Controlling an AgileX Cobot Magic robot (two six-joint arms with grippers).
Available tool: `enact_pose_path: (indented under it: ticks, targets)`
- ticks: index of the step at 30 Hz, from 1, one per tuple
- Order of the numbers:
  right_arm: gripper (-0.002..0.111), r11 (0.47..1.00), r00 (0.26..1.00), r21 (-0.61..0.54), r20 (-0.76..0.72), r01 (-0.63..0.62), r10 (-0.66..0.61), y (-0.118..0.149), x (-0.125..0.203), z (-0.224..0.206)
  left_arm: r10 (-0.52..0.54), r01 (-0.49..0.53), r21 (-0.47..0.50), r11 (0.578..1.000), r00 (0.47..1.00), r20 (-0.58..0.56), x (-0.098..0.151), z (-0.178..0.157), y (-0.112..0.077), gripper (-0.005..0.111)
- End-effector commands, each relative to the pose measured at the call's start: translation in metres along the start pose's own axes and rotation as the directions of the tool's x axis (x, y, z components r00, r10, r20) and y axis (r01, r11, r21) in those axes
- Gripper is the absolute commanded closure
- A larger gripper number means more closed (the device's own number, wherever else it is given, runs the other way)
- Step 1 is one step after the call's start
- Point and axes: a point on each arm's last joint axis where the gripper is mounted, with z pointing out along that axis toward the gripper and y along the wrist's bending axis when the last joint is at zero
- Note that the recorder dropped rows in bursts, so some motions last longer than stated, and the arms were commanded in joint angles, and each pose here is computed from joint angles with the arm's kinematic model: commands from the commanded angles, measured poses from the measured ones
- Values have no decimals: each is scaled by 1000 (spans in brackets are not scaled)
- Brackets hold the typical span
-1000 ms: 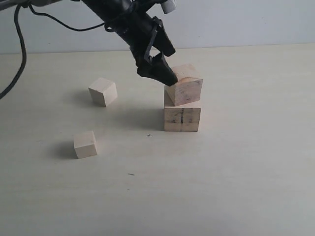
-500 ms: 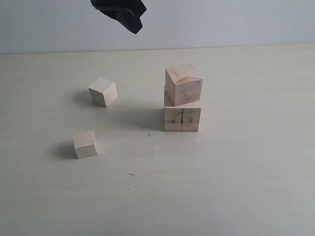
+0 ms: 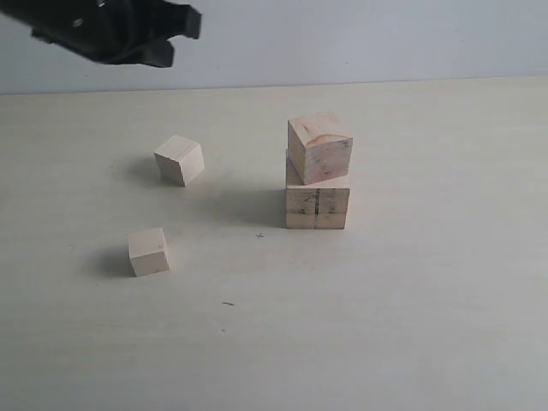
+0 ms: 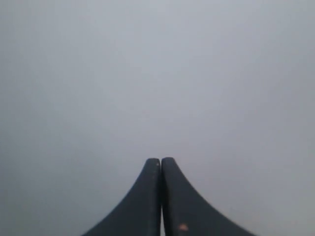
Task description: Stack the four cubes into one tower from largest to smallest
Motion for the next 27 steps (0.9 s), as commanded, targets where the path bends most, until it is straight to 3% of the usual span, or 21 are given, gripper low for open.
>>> enact_pose_path:
  ticks: [1, 3, 4, 5, 7, 9, 12, 14, 15, 17, 19, 21, 23, 27]
  targets:
    - [108, 954, 953, -20, -36, 299, -300, 30, -20, 56, -29, 39, -34, 999, 968, 247, 49, -48, 27, 107]
    - [108, 871, 849, -21, -216, 490, -483, 29, -12, 92, -46, 72, -64, 995, 939, 341, 73, -71, 42, 107]
    - [108, 751, 673, -31, -421, 659, -608, 13, 2, 122, -77, 131, -89, 987, 890, 449, 90, -97, 56, 107]
    - [108, 678, 560, -22, -545, 735, -624, -4, 10, 134, -90, 158, -96, 983, 864, 496, 97, -108, 61, 107]
    - [108, 587, 409, 4, -721, 810, -559, -35, 26, 151, -88, 197, -129, 972, 813, 576, 113, -132, 70, 107]
    - [108, 493, 262, 32, -876, 870, -405, -73, 42, 160, -49, 205, -178, 962, 776, 629, 127, -150, 75, 107]
    - [108, 417, 158, 106, -983, 903, -94, -112, 63, 160, 99, 147, -307, 940, 744, 661, 146, -172, 78, 107]
    - [108, 419, 96, 118, -993, 900, 73, -122, 74, 157, 193, 97, -398, 912, 755, 627, 159, -176, 80, 107]
    - [108, 452, 34, 84, -992, 888, 118, -123, 80, 157, 222, 73, -432, 899, 773, 595, 167, -176, 81, 107]
    - [108, 558, -102, -17, -987, 830, 122, -120, 90, 157, 206, 71, -447, 892, 815, 541, 182, -170, 84, 107]
    - [108, 679, -174, -91, -983, 729, 55, -110, 99, 161, 141, 106, -434, 895, 855, 499, 198, -159, 88, 107]
    - [108, 779, -159, -102, -987, 619, -2, -98, 107, 167, 96, 167, -414, 895, 834, 543, 206, -154, 91, 107]
    - [108, 834, -120, -98, -992, 543, -38, -89, 111, 175, 116, 177, -420, 890, 804, 584, 208, -153, 92, 107]
    - [108, 840, 8, -48, -998, 541, -62, -83, 106, 201, 68, 170, -410, 896, 860, 505, 217, -146, 92, 107]
